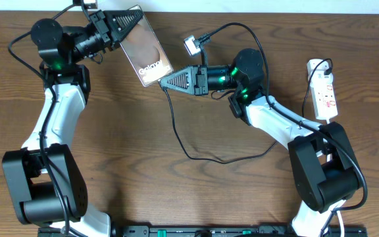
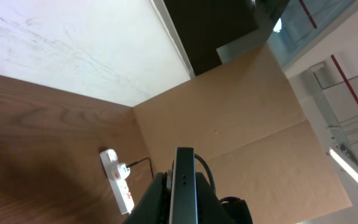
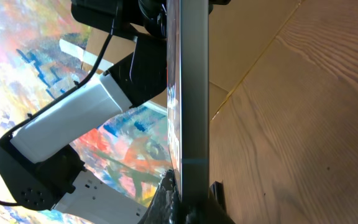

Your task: Plug charger to phone and switch on socket

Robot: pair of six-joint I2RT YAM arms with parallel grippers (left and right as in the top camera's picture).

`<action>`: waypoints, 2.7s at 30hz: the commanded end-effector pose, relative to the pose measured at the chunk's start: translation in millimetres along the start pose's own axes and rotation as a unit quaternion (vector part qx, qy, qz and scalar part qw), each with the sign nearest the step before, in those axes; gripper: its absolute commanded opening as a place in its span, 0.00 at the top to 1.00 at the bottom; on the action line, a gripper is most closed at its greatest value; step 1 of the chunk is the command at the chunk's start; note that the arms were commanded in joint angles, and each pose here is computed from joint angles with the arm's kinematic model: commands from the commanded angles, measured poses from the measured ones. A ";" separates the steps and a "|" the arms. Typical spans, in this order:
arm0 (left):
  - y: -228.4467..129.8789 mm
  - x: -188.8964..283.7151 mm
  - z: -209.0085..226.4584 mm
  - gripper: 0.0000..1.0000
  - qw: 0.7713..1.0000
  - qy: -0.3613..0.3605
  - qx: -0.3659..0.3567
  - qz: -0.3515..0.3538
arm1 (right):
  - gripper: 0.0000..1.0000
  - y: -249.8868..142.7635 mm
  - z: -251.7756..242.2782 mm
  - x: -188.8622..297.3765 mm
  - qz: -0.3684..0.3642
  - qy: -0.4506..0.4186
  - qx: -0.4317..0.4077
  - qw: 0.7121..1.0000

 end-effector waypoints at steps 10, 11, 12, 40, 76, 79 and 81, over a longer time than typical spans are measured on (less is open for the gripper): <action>-10.0 -4.9 -20.8 0.92 0.998 -0.030 -0.010 0.048 | 0.99 27.9 0.4 4.2 -0.098 -0.010 0.020 0.995; -10.0 -4.9 -20.8 0.92 0.998 -0.030 -0.010 0.048 | 0.99 28.5 0.3 4.3 -0.100 -0.011 0.022 0.995; -9.8 -4.9 -20.7 0.92 0.998 -0.030 -0.010 0.047 | 0.99 28.9 0.3 4.4 -0.102 -0.011 0.023 0.994; -7.5 -4.1 -19.7 0.93 0.999 -0.027 -0.010 0.040 | 0.59 22.9 3.4 3.0 -0.078 -0.004 0.031 0.996; 16.5 17.5 -7.6 0.93 1.000 0.006 -0.013 -0.020 | 0.76 -10.9 2.2 -21.2 0.014 0.005 0.029 0.999; 13.2 12.5 -9.4 0.92 1.000 0.002 -0.013 -0.014 | 0.76 -11.2 2.2 -21.6 0.014 0.006 0.029 0.999; 11.7 10.2 -10.3 0.92 1.000 0.000 -0.014 -0.011 | 0.79 -11.3 2.3 -21.6 0.015 0.006 0.029 0.999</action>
Point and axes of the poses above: each gripper's point midway between its finger pads, its own x axis back along the fingers, its own z axis along the line the jaws close on, y = z × x, the point moved 4 cm from there along x, back along the fingers, and after that the axes turned 11 degrees about -x, right-handed, at the moved point
